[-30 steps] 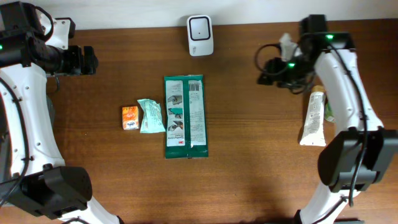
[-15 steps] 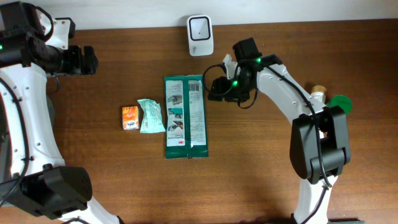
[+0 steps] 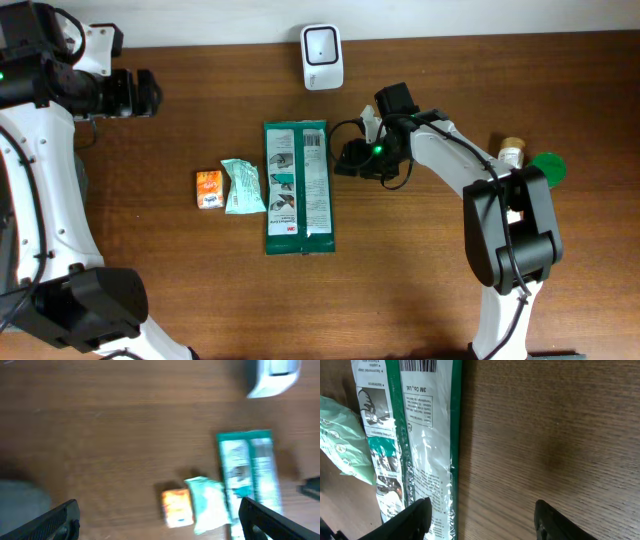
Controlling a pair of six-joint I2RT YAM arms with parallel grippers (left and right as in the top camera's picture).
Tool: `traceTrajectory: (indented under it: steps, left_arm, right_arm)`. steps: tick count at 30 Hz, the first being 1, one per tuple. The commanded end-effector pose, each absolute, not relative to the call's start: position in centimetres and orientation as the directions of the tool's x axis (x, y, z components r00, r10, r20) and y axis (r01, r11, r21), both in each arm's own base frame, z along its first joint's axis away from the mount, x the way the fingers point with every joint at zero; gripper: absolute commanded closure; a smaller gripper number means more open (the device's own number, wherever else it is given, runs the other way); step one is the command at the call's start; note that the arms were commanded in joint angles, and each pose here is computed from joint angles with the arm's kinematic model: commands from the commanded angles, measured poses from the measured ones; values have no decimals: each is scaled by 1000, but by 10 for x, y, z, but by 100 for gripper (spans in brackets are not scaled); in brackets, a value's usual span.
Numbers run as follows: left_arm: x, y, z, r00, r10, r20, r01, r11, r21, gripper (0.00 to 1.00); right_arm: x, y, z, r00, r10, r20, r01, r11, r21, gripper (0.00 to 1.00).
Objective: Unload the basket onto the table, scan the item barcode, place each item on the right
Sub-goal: 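Move the right gripper to the green-and-white packet's right edge, then grasp the packet edges with both grippers and lift it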
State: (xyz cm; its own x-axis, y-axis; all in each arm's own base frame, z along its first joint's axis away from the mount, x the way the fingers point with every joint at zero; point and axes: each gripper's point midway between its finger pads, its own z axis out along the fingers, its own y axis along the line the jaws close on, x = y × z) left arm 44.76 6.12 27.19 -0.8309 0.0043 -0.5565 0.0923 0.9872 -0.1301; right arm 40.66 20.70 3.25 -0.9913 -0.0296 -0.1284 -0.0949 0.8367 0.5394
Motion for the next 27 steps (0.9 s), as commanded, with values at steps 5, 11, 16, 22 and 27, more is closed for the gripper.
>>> traceTrajectory:
  steps: [5, 11, 16, 22, 27]
  left_arm:
    - [466, -27, 258, -836, 21, -549, 267, 888, -373, 100]
    - [470, -88, 212, -900, 72, -430, 277, 857, -434, 100]
    - [470, -132, 150, -954, 110, -280, 237, 849, -472, 100]
    - [463, -116, 100, -991, 48, -123, 88, 934, -345, 100]
    - [448, -111, 76, -998, 48, -36, 56, 947, -316, 100]
  right_arm:
    - [404, 208, 30, -993, -24, -112, -82, 830, 552, 37]
    - [403, 208, 30, -994, -24, -107, -80, 831, 551, 37]
    - [402, 208, 30, -994, -24, -106, -79, 831, 551, 37]
    - [402, 207, 30, -994, -24, -104, -78, 832, 550, 37]
    - [402, 207, 30, -994, -24, -104, -78, 832, 550, 37]
